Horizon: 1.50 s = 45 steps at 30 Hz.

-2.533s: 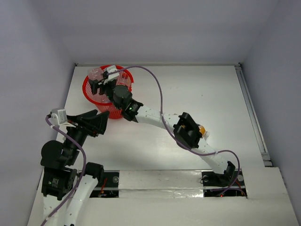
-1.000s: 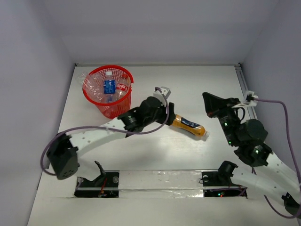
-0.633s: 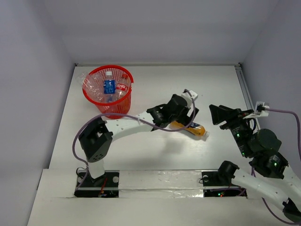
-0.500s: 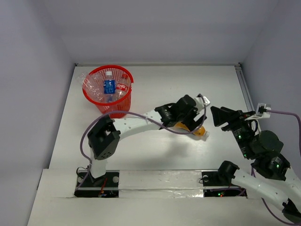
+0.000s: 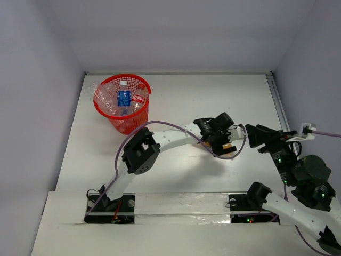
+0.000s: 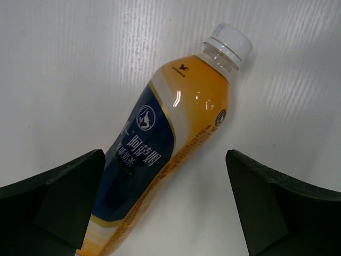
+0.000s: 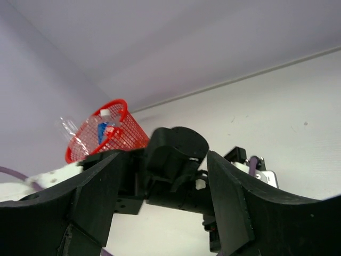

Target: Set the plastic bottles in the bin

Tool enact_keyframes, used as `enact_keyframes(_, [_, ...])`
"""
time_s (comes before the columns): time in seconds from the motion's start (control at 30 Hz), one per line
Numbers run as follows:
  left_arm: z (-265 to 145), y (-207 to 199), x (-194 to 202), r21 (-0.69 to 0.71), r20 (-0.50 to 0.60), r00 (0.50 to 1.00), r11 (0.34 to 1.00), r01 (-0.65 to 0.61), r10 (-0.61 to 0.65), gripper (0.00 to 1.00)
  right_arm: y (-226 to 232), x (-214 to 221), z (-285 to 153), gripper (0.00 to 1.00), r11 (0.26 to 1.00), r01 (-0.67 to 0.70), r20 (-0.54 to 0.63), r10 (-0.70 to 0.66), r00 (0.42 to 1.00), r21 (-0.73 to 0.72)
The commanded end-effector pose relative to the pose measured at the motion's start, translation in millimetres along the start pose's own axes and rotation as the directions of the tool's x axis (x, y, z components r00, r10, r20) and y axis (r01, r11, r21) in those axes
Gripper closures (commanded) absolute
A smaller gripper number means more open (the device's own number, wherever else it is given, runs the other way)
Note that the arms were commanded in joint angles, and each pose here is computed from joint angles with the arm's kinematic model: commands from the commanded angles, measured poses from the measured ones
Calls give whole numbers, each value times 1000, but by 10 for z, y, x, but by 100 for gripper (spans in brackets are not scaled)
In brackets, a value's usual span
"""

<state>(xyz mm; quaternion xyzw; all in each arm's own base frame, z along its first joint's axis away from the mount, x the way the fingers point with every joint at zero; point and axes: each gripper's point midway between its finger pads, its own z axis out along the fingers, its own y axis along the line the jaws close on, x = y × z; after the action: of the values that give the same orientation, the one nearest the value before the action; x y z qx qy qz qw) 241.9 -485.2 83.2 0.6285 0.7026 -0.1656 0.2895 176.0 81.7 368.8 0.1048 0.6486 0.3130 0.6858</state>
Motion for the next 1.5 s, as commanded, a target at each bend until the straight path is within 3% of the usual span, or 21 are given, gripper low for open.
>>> enact_keyframes(0.0, [85,-27,-93,49,11,999,998,-44,44,1,20,-375,-194,30,997,-70,88,73,993,-37])
enact_keyframes(0.13, [459,-11,113,49,-61,997,998,-34,37,2,20,-486,-286,30,995,-78,111,84,990,-61])
enact_keyframes(0.23, [660,-48,204,64,-82,997,998,-9,14,14,34,-417,-260,30,995,-71,95,77,992,-67])
enact_keyframes(0.33, [660,7,217,45,-74,997,999,20,-17,49,55,-369,-218,30,996,-63,87,69,994,-69])
enact_keyframes(0.37, [551,37,123,30,-50,998,999,24,-23,63,68,-355,-203,30,996,-60,83,65,994,-72])
enact_keyframes(0.53, [-40,356,-219,-111,88,993,990,84,-74,74,143,-388,-180,30,993,-60,92,69,993,-99])
enact_keyframes(0.57, [-383,434,-479,-148,176,981,983,105,-79,77,156,-397,-181,30,993,-59,94,69,993,-105])
enact_keyframes(0.7, [-1234,965,-696,-246,390,900,920,304,-193,77,195,-365,-148,30,992,-56,87,66,994,-117])
enact_keyframes(0.83, [-2237,1614,-682,-303,617,727,761,574,-303,74,213,-242,-53,30,994,-34,54,40,998,-100])
enact_keyframes(0.97, [-3416,2125,-370,-266,824,480,540,798,-302,70,444,28,114,30,984,-18,-26,14,1000,-176])
enact_keyframes(1.07, [-3915,2306,-28,-267,884,386,391,881,-264,68,610,330,260,30,974,-8,-115,-19,993,-225])
enact_keyframes(1.1, [-4035,2424,200,-267,901,351,312,912,-256,68,653,431,321,30,972,-13,-136,-20,990,-234])
enact_keyframes(1.2, [-4182,2519,541,-281,911,333,226,933,-244,67,740,586,373,30,963,-18,-175,-31,984,-270])
enact_keyframes(1.23, [-4265,2612,721,-291,916,326,170,941,-234,67,752,650,400,30,962,-17,-191,-37,981,-272])
enact_keyframes(1.47, [-4084,2866,1283,-366,884,360,38,930,-298,67,762,817,436,30,959,-13,-225,-53,973,-284])
